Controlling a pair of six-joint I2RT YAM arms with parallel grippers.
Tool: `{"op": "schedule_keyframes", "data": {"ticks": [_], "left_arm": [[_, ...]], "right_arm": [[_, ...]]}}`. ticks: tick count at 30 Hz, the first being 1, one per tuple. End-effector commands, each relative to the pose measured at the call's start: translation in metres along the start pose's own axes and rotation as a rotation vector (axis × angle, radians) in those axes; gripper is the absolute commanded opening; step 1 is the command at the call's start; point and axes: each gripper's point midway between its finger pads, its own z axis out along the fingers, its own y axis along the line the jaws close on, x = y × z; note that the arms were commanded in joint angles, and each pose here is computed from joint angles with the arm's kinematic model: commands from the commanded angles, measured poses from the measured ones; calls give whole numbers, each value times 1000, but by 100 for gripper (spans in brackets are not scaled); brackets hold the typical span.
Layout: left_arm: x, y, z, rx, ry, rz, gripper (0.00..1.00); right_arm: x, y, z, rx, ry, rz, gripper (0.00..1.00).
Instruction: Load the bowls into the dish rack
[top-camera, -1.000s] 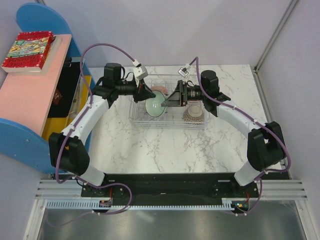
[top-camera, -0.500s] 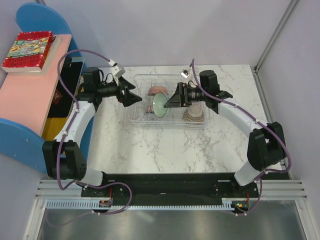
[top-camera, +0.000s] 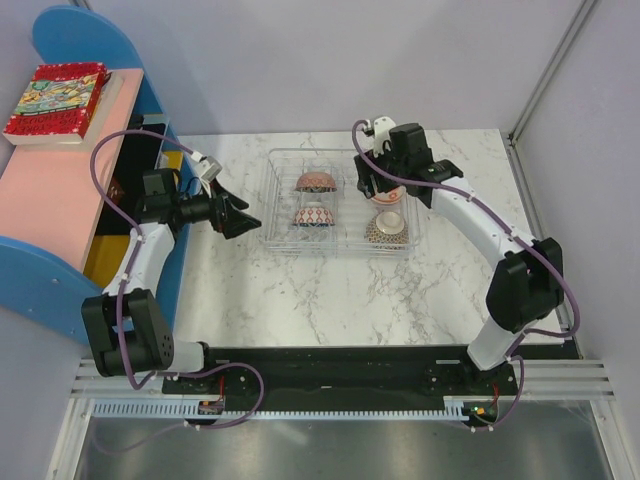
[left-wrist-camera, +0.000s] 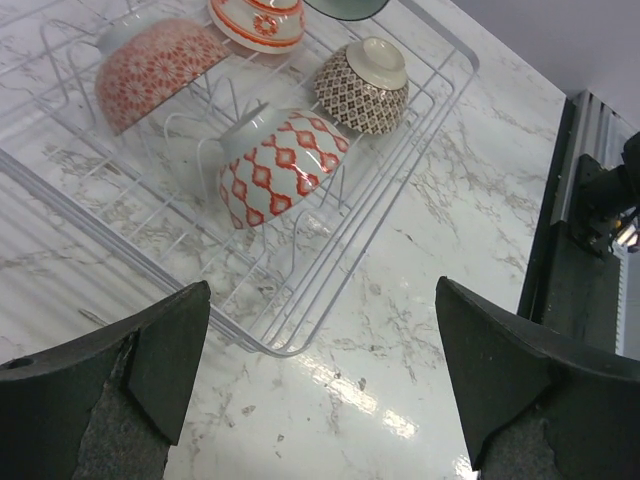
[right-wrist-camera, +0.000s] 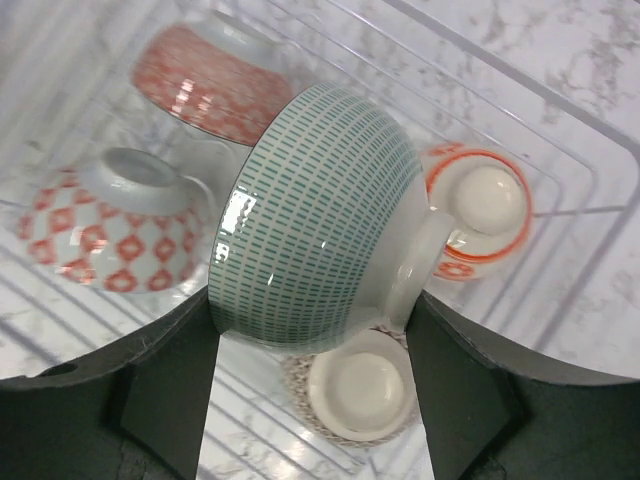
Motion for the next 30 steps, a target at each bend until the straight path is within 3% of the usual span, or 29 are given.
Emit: {"op": "schedule_keyframes", "data": {"ticks": [1, 19, 30], "left_arm": [[13, -10, -3, 81, -12, 4, 100], [23, -19, -5, 105, -20, 18, 100], [24, -21, -6, 111, -25, 23, 100]], "right_arm": [[-5, -38, 4, 222, 26, -177, 0], [45, 1, 53, 264, 170, -325, 0], [66, 2, 74, 297, 235, -425, 0]]}}
